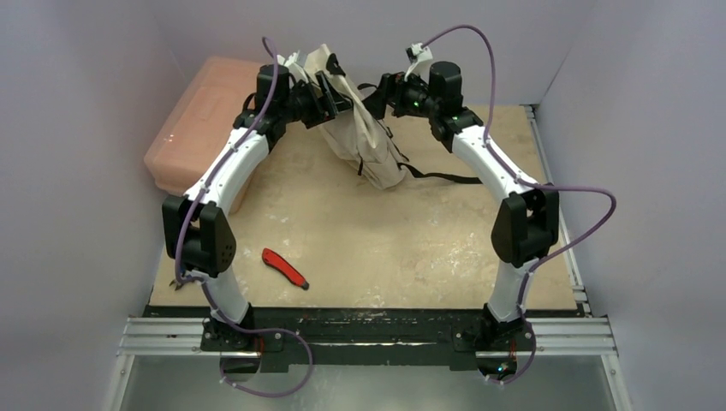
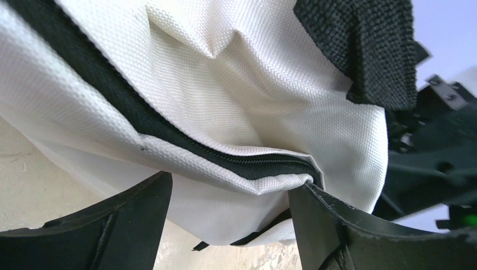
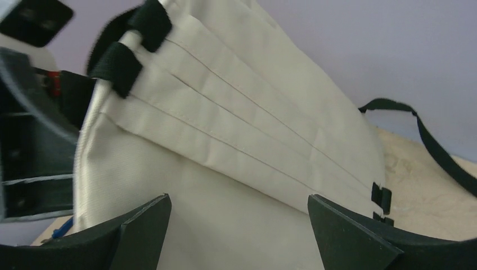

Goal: Pack the student bag
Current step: Adjust the student bag at the center of the board.

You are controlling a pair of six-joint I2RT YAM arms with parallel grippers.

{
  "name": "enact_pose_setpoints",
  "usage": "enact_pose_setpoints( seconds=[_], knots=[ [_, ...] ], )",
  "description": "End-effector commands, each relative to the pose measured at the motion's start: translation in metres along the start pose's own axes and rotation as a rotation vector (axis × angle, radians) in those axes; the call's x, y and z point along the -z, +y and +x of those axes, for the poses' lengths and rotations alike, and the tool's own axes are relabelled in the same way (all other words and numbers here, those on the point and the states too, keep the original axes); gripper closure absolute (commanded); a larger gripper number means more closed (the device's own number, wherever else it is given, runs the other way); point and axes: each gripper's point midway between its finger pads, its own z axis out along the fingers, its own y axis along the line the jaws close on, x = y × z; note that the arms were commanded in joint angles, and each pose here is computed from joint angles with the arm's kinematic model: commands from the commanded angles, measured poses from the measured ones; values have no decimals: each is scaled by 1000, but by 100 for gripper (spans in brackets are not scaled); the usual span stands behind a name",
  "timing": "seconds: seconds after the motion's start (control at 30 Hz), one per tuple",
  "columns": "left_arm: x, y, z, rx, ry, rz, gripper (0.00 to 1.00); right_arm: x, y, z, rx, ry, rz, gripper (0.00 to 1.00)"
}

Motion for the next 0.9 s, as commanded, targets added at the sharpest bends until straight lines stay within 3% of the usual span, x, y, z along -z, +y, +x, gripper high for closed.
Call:
enact_pose_setpoints(
  seconds=[0.0, 0.1, 0.2, 0.4, 0.57, 0.63, 0.67, 0.83, 0.87],
  knots=[
    [6, -17, -21, -43, -77, 67, 26, 30, 53, -62, 186, -198, -120, 4],
    [3, -12, -17, -30, -62, 55, 26, 41, 56, -87, 179, -267, -74, 4],
    [0, -9, -14, -29, -47, 49, 26, 42, 80, -101, 171, -272, -138, 4],
    [0, -5, -10, -28, -32, 38, 27, 9, 79, -76, 149, -231, -72, 5],
    [3, -3, -7, -35, -31, 29, 27, -18, 73, -62, 152, -192, -18, 14],
    [3, -2, -6, -39, -25, 28, 27, -29, 59, -57, 129, -187, 64, 22],
    [3, -1, -4, -37, -21, 25, 27, -34, 50, -52, 99, -184, 94, 31],
    [26, 2, 2, -68, -28, -25, 26, -38, 49, -69, 50, -233, 124, 100],
    [35, 5, 5, -77, -33, -53, 25, -38, 54, -73, 34, -228, 113, 100]
  ],
)
